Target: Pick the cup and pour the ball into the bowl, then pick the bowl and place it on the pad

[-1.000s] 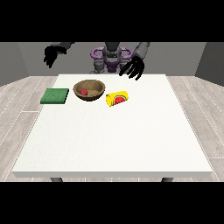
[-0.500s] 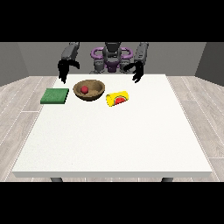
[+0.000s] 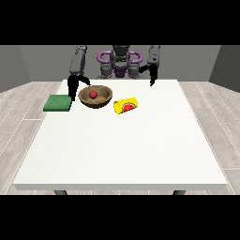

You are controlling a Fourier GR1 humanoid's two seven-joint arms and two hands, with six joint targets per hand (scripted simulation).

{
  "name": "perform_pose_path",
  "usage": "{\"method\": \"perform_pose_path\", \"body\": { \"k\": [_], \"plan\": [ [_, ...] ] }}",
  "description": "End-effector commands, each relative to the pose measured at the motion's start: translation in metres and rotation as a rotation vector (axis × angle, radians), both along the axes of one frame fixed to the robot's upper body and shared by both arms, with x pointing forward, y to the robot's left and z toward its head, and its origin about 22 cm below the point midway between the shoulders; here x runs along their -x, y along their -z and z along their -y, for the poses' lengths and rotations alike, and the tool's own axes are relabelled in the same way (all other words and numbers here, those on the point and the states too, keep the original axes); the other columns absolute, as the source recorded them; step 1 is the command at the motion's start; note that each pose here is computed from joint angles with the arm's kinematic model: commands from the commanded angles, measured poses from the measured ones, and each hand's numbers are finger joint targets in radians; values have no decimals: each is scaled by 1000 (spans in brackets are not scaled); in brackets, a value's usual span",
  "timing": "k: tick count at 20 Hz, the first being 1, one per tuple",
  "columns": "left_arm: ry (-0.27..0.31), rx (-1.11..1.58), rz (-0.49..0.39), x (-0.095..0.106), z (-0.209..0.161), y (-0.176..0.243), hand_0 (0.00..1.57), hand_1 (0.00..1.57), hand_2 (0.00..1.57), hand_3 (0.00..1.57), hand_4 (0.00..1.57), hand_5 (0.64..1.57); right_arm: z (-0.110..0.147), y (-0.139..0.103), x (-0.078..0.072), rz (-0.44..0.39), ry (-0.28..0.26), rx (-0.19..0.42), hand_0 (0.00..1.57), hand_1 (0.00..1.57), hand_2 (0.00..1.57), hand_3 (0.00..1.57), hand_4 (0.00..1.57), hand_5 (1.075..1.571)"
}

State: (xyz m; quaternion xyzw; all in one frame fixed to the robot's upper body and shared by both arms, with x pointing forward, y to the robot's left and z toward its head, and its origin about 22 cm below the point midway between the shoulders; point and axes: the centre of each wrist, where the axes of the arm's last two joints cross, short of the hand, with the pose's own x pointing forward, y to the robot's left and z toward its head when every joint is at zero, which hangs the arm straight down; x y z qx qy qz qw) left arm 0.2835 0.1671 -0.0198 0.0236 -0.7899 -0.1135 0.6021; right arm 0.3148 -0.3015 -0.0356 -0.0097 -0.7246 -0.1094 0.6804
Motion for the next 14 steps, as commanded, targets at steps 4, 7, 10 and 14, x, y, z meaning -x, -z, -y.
{"method": "perform_pose_path", "body": {
  "k": [4,7,10,14],
  "plan": [
    [12,10,-7,5,-10,-18,0,0,0,0,946,1429,0,46,13,-82,8,-10,0,0,0,0,375,1571],
    [25,-13,42,2,-7,-33,0,0,0,0,951,1432,9,68,31,-54,28,-12,0,0,0,0,341,1571],
    [0,-15,33,15,13,-15,0,0,0,0,956,1428,-6,69,20,-89,-7,-4,0,0,0,0,353,1571],
    [11,-10,7,16,-3,-16,0,0,0,0,960,1425,-11,64,6,-96,3,-17,0,0,0,0,369,1571]
  ]
}}
